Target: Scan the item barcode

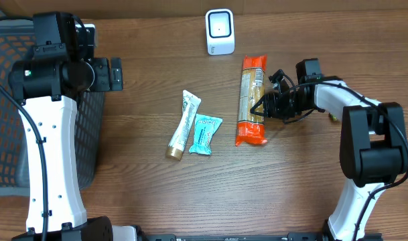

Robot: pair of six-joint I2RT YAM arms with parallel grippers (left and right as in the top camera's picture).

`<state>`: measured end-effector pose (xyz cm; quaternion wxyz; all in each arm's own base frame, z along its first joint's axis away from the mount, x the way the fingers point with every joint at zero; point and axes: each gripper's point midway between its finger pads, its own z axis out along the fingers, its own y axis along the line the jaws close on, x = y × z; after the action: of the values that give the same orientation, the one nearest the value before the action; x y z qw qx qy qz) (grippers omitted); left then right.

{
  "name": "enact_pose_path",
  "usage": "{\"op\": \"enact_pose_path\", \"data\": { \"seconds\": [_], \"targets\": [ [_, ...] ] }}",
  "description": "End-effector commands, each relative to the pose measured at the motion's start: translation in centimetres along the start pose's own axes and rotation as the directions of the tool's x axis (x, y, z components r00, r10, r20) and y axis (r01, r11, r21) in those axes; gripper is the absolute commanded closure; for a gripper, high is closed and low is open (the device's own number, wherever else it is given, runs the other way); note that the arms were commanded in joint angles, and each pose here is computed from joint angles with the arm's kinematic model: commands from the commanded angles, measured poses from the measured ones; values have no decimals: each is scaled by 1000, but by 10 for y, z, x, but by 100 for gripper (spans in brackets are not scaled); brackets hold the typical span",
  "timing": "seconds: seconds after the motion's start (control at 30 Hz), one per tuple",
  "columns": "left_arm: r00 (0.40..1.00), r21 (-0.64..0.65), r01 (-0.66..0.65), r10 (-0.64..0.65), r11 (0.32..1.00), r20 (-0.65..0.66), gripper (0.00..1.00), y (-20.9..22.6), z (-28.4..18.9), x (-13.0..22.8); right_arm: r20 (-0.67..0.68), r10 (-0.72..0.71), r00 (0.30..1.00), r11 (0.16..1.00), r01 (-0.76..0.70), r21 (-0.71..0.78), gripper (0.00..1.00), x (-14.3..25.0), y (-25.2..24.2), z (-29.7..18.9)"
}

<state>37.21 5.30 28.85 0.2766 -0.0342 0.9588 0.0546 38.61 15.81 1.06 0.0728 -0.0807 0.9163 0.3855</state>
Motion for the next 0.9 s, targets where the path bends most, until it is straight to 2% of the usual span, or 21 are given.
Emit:
{"op": "enact_pose_path", "data": {
  "seconds": [0.0, 0.1, 0.13, 0.23, 0.3, 0.47, 0.57, 0.63, 0.77, 0.87],
  "targets": [
    [1000, 6, -11, 11, 1000, 4, 1, 1, 1, -3, -59, 198, 978, 954, -178, 240, 46, 43, -58, 27],
    [1000, 6, -11, 11, 1000, 4, 1, 1, 1, -3, -53, 187, 981, 954, -169, 246, 49, 43, -57, 31],
    [1000, 6, -11, 11, 1000, 4, 1, 1, 1, -3, -49, 183, 982, 954, -166, 250, 55, 41, -58, 31],
    [1000, 6, -11, 11, 1000, 4, 0, 1, 1, -3, -20, 238, 971, 926, -221, 306, 85, 41, -67, 29],
    [1000, 6, -11, 11, 1000, 4, 0, 1, 1, -3, -15, 258, 966, 915, -239, 324, 96, 42, -70, 27],
    [1000, 6, -11, 11, 1000, 4, 0, 1, 1, -3, -25, 291, 956, 905, -267, 330, 96, 39, -65, 16],
    [1000, 6, -11, 11, 1000, 4, 0, 1, 1, -3, -13, 301, 953, 897, -279, 343, 96, 27, -54, -7],
    [1000, 6, -11, 11, 1000, 4, 1, 1, 1, -3, 5, 293, 956, 874, -270, 403, 96, 19, -48, -27],
    [1000, 6, -11, 11, 1000, 4, 0, 1, 1, -3, 43, 237, 971, 755, -212, 621, 96, 10, -39, -75],
    [1000, 6, -11, 11, 1000, 3, 1, 1, 1, -3, 78, 206, 975, 583, -187, 791, 96, 14, -38, -107]
  ]
}}
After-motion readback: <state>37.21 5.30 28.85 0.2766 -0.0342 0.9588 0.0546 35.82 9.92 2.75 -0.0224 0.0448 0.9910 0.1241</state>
